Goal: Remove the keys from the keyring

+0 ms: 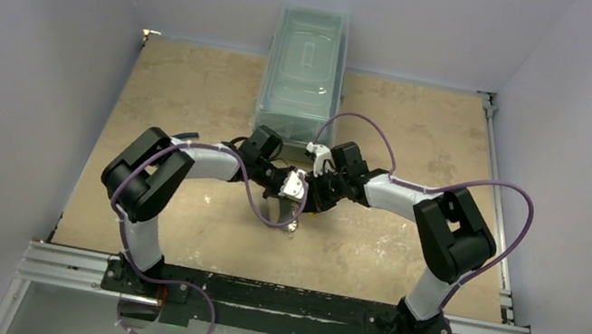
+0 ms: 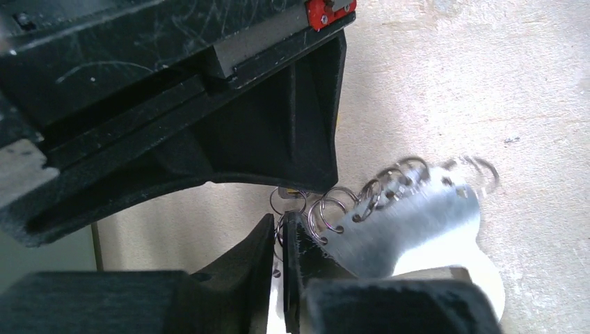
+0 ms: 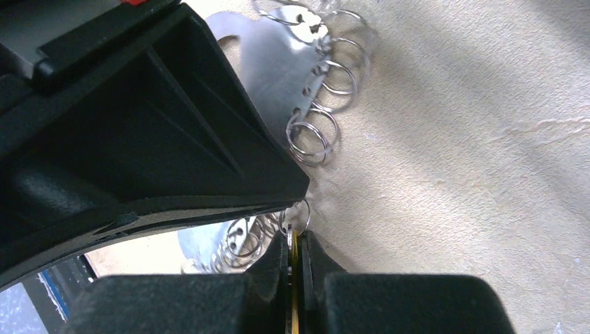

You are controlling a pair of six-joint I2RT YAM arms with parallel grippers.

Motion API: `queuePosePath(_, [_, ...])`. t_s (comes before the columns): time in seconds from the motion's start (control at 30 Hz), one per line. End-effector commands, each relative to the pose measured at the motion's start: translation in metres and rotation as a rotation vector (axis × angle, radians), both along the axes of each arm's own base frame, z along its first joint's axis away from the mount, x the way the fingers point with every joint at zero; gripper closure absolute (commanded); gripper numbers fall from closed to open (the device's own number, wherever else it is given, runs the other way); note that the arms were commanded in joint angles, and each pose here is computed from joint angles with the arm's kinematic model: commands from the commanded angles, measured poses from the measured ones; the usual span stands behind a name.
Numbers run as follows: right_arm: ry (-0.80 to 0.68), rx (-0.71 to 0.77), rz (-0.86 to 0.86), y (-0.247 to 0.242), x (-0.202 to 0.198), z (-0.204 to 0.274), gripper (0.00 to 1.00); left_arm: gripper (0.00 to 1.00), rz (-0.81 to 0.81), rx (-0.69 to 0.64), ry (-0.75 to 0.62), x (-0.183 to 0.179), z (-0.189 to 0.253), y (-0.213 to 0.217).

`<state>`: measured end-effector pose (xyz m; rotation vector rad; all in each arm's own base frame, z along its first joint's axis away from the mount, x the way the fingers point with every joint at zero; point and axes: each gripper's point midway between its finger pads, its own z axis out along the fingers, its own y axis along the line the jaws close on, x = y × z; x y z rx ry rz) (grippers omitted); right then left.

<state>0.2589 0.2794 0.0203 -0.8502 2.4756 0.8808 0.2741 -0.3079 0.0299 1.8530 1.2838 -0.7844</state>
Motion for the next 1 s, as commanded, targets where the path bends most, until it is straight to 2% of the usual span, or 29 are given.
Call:
queuePosePath(0.0, [0.012, -0.005, -0.015, -0.006, -0.005, 0.005, 1.00, 0.96, -0.016, 0.048, 0.046, -0.010, -0.007, 0.007])
queuePosePath(0.07, [0.008, -0.003, -0.016, -0.006, -0.005, 0.007, 1.00, 1.00, -0.005, 0.056, 0.049, -0.009, -0.008, 0.008])
queuePosePath(0.23, [-0.003, 0.001, -0.010, -0.006, -0.004, 0.013, 1.00, 1.00, 0.088, 0.045, 0.067, -0.001, -0.002, 0.008])
queuePosePath(0.37, [-0.007, 0.005, -0.010, -0.007, -0.005, 0.019, 1.00, 1.00, 0.206, -0.073, -0.029, 0.013, 0.018, 0.006])
queuePosePath(0.63, [0.018, -0.003, -0.019, -0.009, -0.010, 0.015, 1.00, 1.00, 0.438, -0.201, -0.069, 0.037, 0.044, 0.012])
queuePosePath(0.97, [0.040, -0.010, -0.038, -0.009, -0.002, 0.008, 1.00, 1.00, 0.474, -0.247, -0.075, 0.024, 0.043, 0.023])
